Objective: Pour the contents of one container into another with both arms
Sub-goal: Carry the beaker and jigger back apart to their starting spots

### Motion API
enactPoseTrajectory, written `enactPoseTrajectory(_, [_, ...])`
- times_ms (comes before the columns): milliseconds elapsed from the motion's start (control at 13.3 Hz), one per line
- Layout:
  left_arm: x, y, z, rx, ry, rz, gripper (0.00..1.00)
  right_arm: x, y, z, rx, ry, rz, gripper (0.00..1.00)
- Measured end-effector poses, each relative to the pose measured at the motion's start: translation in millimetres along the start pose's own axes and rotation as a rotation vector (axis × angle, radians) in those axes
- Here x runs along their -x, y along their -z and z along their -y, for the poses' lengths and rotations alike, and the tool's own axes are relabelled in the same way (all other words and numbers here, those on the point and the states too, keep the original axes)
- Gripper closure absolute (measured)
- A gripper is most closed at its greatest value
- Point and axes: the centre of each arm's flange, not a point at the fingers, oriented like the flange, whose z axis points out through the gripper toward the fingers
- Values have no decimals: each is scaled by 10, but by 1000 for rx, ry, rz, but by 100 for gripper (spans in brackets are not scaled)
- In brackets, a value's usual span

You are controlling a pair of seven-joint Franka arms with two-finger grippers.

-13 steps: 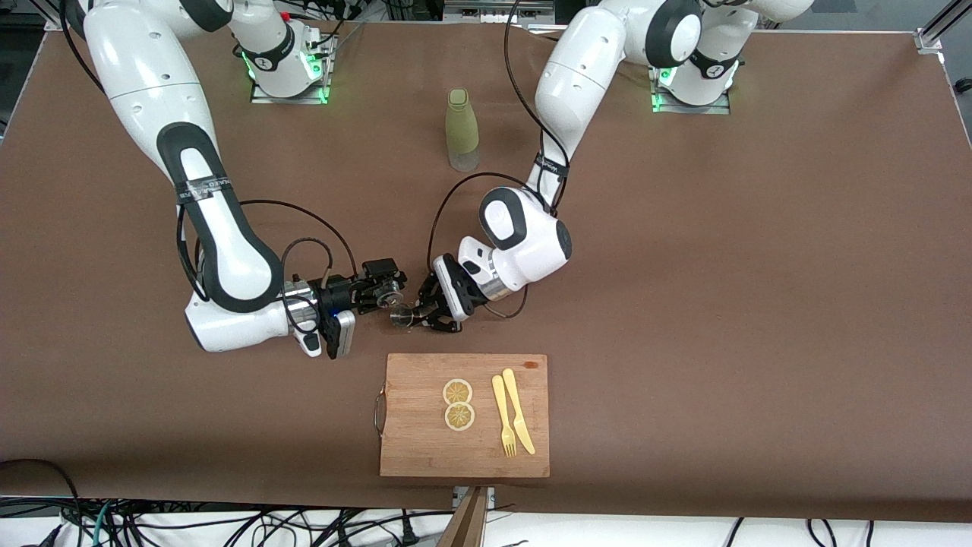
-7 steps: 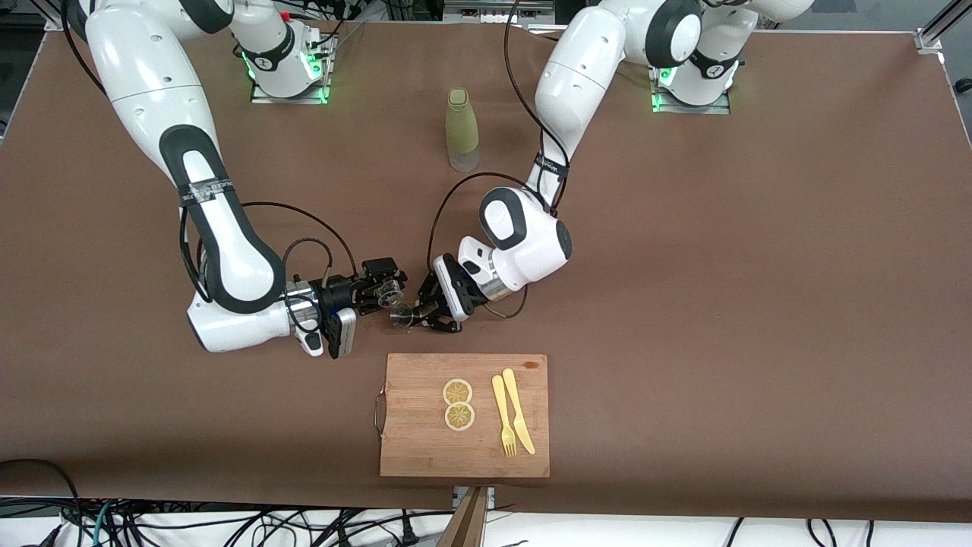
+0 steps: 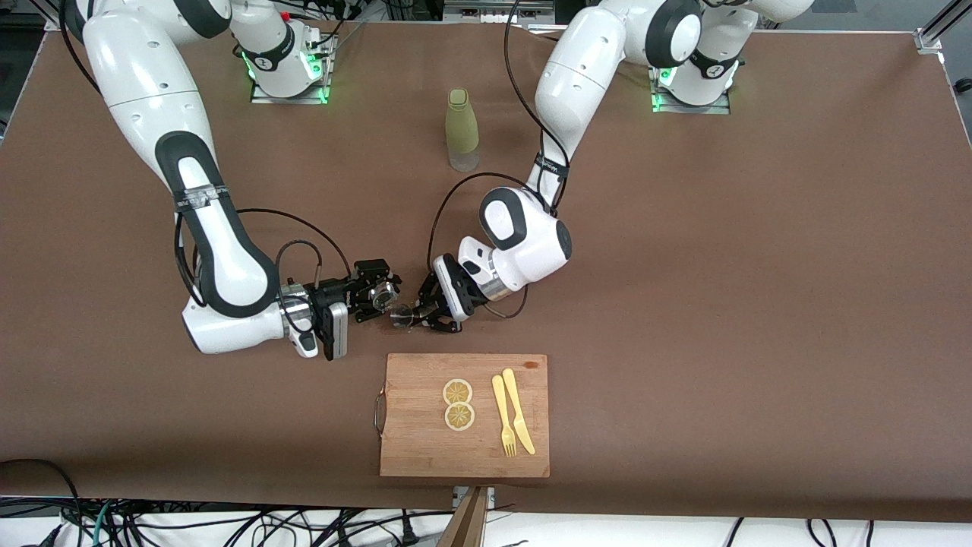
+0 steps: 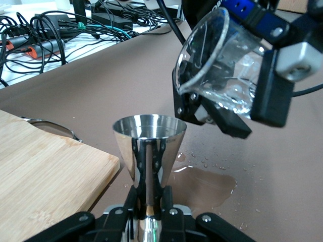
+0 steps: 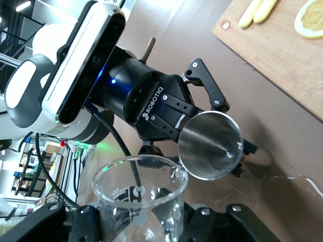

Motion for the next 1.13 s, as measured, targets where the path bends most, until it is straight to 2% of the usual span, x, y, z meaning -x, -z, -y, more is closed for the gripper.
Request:
enactPoseTrajectory(151, [-22,24,71,35,21,-24,79,28,133,-43,3,58,-31,74])
enactPoseTrajectory(302, [-147,213,370,94,19,-71,79,94,314,-112,12,138,-59,74])
enactPoseTrajectory(528, [-93,849,1156,237,-41,-174,79,323,710,-261,25,242,-81,74])
enactPoseTrajectory(678, [290,1287,1577,344,-96,-255,79,534,1030,-387,53,320,-93,74])
enactPoseTrajectory(829, [745,1643,1783,442,-151,-329,79,753,1274,-470,53,390,-93,74])
enactPoseTrajectory(1131, [1396,2601,2148,652,-287,-300,79,1197,1502,-675,55,549,-85,74])
